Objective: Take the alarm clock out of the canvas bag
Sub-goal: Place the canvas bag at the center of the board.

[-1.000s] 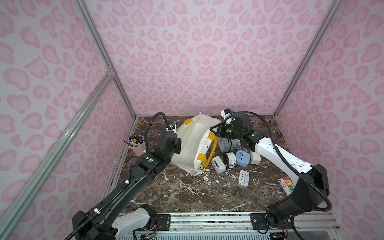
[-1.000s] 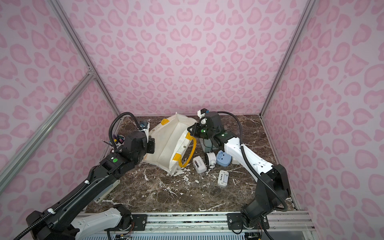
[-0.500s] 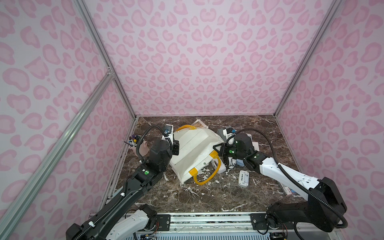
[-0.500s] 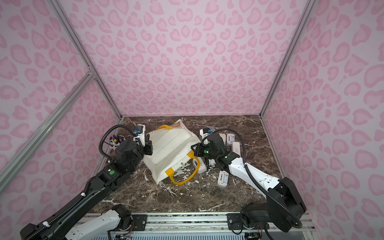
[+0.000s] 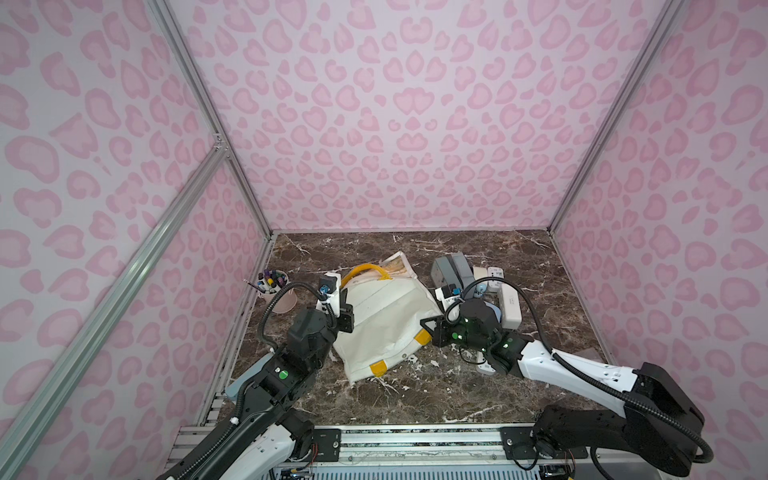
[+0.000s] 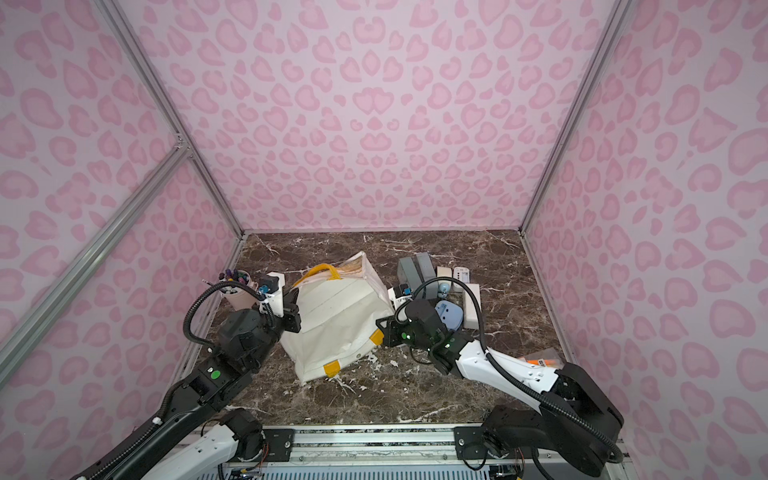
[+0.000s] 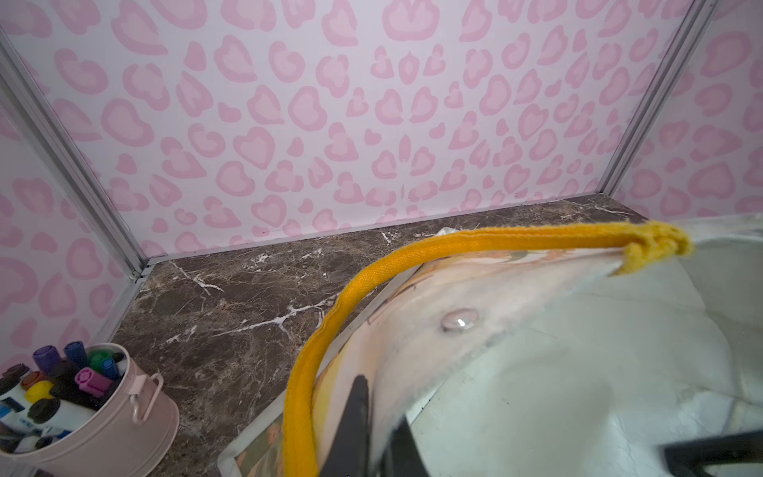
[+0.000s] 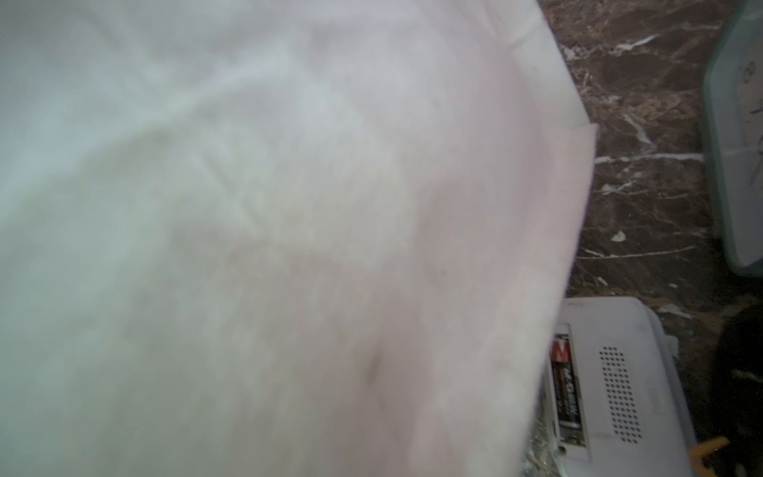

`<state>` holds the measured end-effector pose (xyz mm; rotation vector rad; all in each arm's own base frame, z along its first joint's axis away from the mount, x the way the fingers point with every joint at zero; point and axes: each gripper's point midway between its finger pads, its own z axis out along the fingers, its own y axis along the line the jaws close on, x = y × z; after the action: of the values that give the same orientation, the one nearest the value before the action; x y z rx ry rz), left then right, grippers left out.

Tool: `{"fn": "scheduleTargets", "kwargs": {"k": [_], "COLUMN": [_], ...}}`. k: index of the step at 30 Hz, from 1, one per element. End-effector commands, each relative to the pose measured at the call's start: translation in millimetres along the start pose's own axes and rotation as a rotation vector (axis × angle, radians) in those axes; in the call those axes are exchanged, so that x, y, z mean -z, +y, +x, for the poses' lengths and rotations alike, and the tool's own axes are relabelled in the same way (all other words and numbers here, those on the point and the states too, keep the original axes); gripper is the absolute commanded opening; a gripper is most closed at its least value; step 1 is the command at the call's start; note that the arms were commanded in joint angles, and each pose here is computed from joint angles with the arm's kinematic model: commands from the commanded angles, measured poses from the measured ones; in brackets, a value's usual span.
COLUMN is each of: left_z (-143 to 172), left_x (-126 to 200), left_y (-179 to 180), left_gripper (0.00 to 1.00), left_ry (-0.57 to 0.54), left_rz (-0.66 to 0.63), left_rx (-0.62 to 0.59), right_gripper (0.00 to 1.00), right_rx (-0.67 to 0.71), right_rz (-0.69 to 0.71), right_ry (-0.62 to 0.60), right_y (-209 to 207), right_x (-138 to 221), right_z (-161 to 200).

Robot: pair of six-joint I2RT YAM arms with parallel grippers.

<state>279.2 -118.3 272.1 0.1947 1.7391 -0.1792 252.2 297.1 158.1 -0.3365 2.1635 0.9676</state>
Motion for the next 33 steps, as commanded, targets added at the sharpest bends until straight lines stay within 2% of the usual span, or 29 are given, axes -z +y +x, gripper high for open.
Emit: {"fn": "scheduleTargets", "kwargs": {"k": [1,4,9,11,15,22,26,28,33], "left_z": [13,19,10,3,-26,-57,-52,-39,-13], "left_x": [5,10,8,3,-13,-49,-69,-77,-87], "left_y": [9,17,19,19,15,1,-7,-15,-26], "left_gripper": [0.03,0.03,0.03,0.03,0.03,0.03,0.03,0.03,0.03], "left_ry": [0.022,0.021,0.022,0.035,0.102,0.277,0.402,0.477,0.57], "left_rz": [-0.037,-0.07,-0.09,-0.106,-0.144,-0.159,-0.136,-0.113,-0.057], "left_rx": [0.009,-0.001,-0.001,-0.002,0.013,0.003,0.048,0.068,0.191], "right_gripper": [0.0,0.0,0.0,0.0,0.0,0.0,0.0,0.0,0.0], "right_rx": [0.114,0.167,0.118,0.095,-0.066,-0.17,-0.228,-0.227,-0.236], "right_rz": [-0.008,-0.025,0.043,0.04,0.018,-0.043,-0.062,-0.06,-0.025], "right_ry": [-0.126,-0.148,-0.175,-0.184,-0.15,-0.115,-0.037,-0.017,-0.003], "right_y": [16,30,21,19,1,-7,-17,-17,-24], "right_x": [5,8,5,1,-8,-26,-44,-48,-45], "right_z": [-17,-13,-24,-39,-88,-163,-187,-195,-209]}}
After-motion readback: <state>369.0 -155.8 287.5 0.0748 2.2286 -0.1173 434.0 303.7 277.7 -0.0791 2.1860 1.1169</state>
